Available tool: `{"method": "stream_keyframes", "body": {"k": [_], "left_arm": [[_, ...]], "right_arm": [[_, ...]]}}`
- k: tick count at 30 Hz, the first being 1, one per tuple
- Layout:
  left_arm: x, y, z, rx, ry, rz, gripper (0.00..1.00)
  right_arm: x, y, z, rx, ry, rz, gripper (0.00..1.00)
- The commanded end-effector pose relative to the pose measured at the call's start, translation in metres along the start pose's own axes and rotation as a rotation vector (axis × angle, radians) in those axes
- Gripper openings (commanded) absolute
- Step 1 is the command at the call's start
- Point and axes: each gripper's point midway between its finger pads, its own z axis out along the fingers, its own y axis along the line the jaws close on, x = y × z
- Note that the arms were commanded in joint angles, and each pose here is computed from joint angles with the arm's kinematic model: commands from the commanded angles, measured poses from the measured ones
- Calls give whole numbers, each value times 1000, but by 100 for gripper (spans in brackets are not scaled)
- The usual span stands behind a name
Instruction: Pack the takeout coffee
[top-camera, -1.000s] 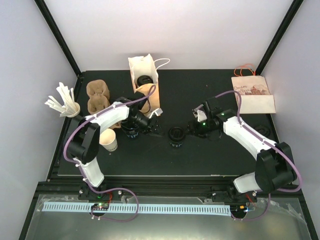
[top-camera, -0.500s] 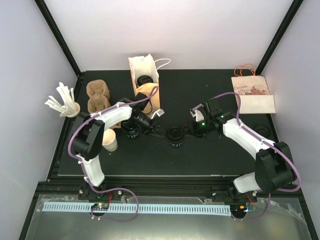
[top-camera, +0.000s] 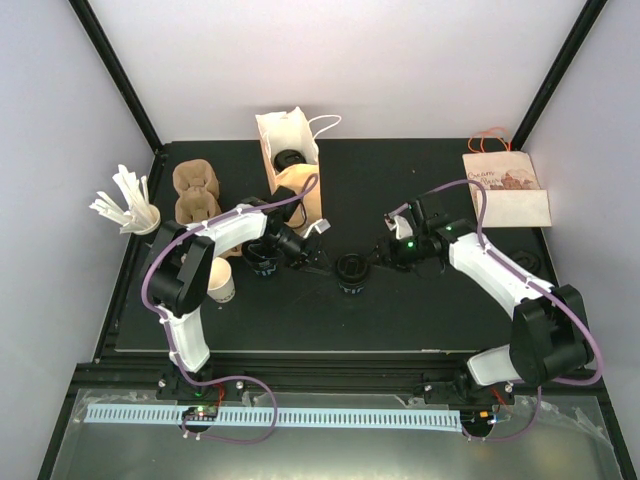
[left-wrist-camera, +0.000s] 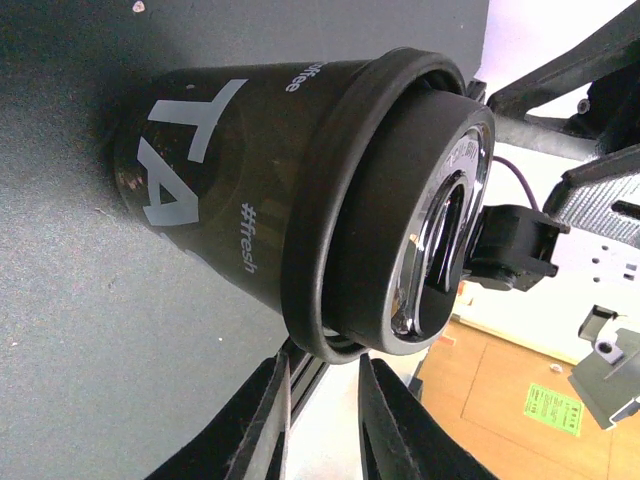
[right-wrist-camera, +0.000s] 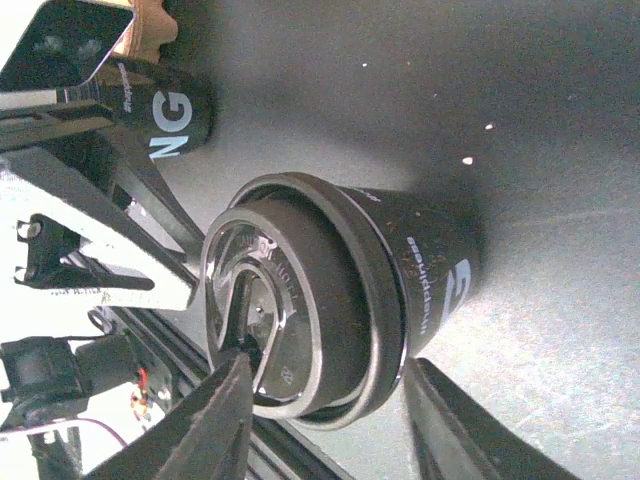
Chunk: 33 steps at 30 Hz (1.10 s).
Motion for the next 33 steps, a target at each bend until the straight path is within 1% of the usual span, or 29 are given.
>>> {"method": "stream_keyframes", "body": {"k": [1, 3, 5, 12, 17, 33], "left_arm": [[-9, -14, -1, 33, -9, 42, 21], [-10, -13, 0, 34, -7, 38, 18], [-10, -12, 0, 34, -6, 34, 16], [-12, -10, 2, 35, -9, 26, 15], [-14, -10, 3, 38, -10, 26, 15], [-16, -13, 7, 49, -1, 34, 14]], "right_arm": [[-10, 3, -13, 6, -45, -23, 38], [-9, 0, -12, 14, -42, -19, 31], [-7, -5, -10, 20, -33, -11, 27], [-6, -11, 0, 4, -13, -6, 24], [-3, -19, 5, 24, 4, -3, 18], [3, -19, 10, -8, 22, -6, 17]]}}
